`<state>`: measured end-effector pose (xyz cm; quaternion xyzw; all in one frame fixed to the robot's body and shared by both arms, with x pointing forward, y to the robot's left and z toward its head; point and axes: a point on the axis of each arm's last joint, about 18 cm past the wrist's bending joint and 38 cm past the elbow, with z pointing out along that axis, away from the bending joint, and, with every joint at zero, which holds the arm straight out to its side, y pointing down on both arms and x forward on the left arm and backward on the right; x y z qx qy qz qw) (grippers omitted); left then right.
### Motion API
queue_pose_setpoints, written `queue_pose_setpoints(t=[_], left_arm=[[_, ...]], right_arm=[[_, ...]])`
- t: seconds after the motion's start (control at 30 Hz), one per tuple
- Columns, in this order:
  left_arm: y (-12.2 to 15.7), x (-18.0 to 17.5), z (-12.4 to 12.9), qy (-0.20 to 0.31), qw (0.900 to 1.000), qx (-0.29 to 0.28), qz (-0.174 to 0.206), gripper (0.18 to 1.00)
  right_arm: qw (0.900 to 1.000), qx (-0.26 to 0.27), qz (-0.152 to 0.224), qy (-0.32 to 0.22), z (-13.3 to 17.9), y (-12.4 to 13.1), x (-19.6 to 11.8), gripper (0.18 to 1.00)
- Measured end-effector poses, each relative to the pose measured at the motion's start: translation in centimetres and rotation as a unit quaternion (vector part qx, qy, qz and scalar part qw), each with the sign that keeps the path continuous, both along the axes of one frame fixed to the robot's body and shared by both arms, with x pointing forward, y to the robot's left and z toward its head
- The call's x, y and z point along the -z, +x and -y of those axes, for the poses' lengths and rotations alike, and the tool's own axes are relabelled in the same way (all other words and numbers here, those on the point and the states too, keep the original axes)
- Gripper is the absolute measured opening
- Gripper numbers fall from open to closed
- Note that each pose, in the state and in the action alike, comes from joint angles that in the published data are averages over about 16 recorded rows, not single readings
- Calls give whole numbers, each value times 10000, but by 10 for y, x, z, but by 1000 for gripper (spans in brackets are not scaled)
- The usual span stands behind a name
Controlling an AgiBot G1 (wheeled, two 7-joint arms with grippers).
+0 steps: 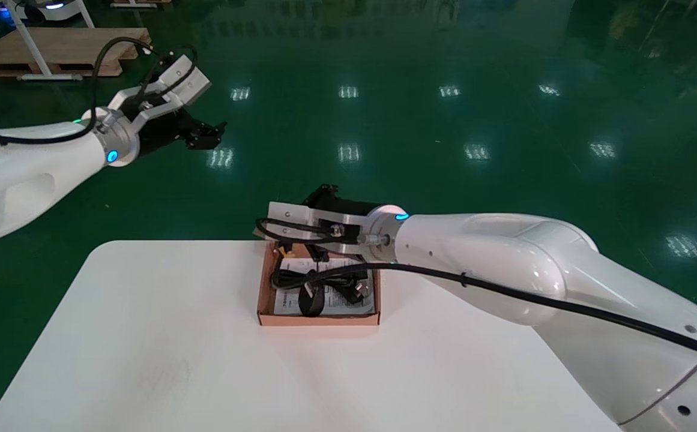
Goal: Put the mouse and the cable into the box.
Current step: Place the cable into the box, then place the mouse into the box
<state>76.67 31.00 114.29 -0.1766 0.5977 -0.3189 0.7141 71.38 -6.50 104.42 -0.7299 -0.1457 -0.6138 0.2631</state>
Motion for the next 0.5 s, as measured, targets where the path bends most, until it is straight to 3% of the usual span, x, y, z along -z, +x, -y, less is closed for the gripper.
queue_pose_setpoints(t=[0.27, 0.5], left_arm=[[0, 0, 0, 0, 10000, 0, 0, 1001], [0, 0, 0, -2, 10000, 0, 1, 1001]], right_arm=[[9993, 173, -309, 121, 4, 9, 17, 219], [9986, 342, -332, 214, 13, 21, 34, 219]])
